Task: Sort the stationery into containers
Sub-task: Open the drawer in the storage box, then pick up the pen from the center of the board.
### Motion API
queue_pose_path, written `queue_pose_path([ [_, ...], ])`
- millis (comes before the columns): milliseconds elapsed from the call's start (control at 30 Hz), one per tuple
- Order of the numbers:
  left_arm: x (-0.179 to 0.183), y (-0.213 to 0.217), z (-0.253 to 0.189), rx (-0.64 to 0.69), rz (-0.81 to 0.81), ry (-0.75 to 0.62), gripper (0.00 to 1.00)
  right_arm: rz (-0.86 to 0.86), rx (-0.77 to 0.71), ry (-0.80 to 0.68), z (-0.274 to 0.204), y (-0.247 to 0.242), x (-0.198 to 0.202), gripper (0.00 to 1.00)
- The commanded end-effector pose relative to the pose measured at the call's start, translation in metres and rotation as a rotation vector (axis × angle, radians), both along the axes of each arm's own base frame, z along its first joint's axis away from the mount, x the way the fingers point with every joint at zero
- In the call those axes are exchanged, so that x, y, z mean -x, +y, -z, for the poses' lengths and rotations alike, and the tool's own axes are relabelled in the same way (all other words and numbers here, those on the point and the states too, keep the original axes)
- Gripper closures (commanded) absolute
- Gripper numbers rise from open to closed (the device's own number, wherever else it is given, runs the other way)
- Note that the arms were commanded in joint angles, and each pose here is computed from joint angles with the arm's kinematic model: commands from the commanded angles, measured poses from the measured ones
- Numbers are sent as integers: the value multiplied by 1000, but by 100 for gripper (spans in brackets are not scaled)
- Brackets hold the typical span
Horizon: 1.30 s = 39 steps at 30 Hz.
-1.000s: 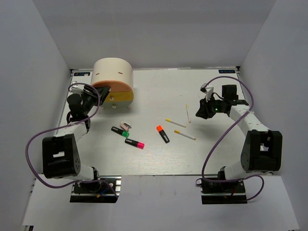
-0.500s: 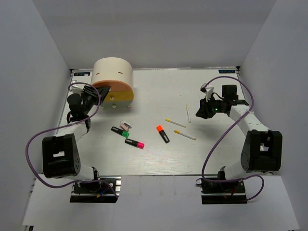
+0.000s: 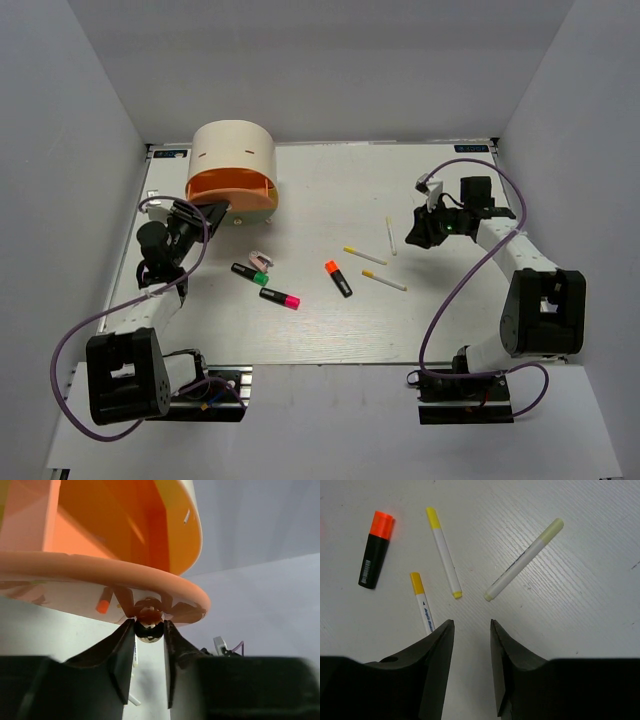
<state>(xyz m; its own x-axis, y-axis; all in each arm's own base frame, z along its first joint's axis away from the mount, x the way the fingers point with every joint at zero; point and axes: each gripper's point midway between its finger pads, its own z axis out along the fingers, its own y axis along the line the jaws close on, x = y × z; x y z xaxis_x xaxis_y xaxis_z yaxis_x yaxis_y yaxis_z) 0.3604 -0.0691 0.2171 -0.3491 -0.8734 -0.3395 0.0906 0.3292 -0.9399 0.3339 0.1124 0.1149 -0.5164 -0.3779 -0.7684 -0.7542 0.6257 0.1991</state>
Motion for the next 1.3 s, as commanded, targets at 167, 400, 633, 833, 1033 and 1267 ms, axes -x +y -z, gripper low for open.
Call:
queue_pose_path([
  [167, 2, -1, 20, -20, 16, 81, 26, -100, -12, 3, 3, 13, 7, 37],
  [400, -3, -1, 19, -52, 29, 92, 11, -182, 14, 31, 10, 29, 16, 32],
  [633, 15, 2, 0, -239, 41, 70, 7, -170, 54, 84, 13, 58, 10, 30],
  [833, 49, 13, 23, -407, 30, 184, 6, -163, 186, 45, 37, 75, -5, 29],
  [1033, 76, 17, 55, -422, 16, 310, 5, -196, 293, 59, 55, 93, -14, 30],
  [1267, 85, 16, 64, -405, 2, 320, 4, -159, 400, 55, 74, 100, -25, 37],
])
